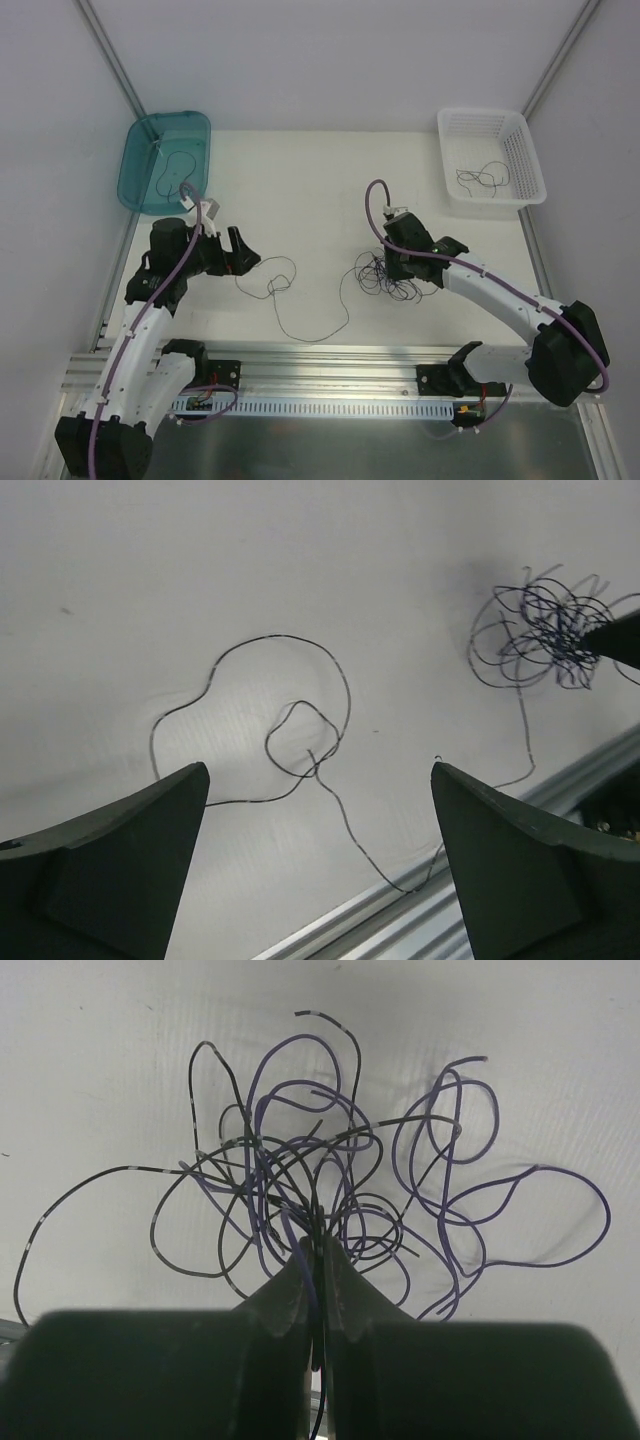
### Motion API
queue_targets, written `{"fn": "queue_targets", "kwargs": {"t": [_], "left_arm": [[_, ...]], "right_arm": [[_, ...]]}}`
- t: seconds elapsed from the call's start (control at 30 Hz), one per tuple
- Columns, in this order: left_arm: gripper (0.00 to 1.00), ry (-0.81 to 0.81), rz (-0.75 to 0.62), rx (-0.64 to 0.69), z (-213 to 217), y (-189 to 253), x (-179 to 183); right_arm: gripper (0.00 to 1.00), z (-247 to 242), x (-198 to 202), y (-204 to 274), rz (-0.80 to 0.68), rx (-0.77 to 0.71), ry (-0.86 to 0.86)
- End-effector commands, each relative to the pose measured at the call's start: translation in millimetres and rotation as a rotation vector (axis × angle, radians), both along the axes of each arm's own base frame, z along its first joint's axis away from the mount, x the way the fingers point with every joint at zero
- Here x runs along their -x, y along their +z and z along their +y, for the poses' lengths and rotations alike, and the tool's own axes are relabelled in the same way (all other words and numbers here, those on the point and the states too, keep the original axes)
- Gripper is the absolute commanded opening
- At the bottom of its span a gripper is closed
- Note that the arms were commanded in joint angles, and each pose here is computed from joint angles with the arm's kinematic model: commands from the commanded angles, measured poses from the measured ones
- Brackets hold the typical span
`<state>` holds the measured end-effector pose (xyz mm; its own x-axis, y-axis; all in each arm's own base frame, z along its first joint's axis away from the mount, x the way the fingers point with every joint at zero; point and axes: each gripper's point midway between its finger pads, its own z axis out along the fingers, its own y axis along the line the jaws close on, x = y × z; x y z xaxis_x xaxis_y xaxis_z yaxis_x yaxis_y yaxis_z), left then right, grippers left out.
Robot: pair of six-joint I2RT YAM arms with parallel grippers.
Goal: Untangle the cables
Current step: Untie the cable.
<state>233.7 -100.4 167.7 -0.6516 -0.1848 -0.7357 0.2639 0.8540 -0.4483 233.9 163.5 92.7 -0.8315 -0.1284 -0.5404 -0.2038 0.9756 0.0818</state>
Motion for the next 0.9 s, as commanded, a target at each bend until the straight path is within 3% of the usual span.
{"fn": "queue_targets", "kwargs": {"t": [0.0,0.17,0.5,0.63,0.67,0.73,0.77,0.87], "left_arm": [[0.95,-0.174,-0.002,0.134,-50,18,15],[0.96,-0.282,0.035,0.169,-109,14,17],[0.83,-0.335,0.152,0.135,-212,-9,1],[0.67,-0.352,0.214,0.104,-237,-34,3],[0.57,-0.364,0.221,0.105,-243,-36,6],[0.47,-0.373,0.248,0.088,-250,-48,11],[0.32,-0.381,0.253,0.086,-253,-50,13],[0.04,-0.379,0.263,0.072,-251,-57,17]], "right_arm": [[0.01,16,-16,22,-0.084,-0.021,0.02],[0.01,25,-14,26,-0.099,-0.021,0.04],[0.01,36,-10,37,-0.129,-0.031,0.055],[0.01,39,-8,39,-0.136,-0.039,0.062],[0.01,39,-8,39,-0.139,-0.042,0.059],[0.01,37,-8,39,-0.143,-0.039,0.055],[0.01,34,-8,39,-0.146,-0.031,0.051],[0.01,29,-7,37,-0.155,-0.013,0.044]]}}
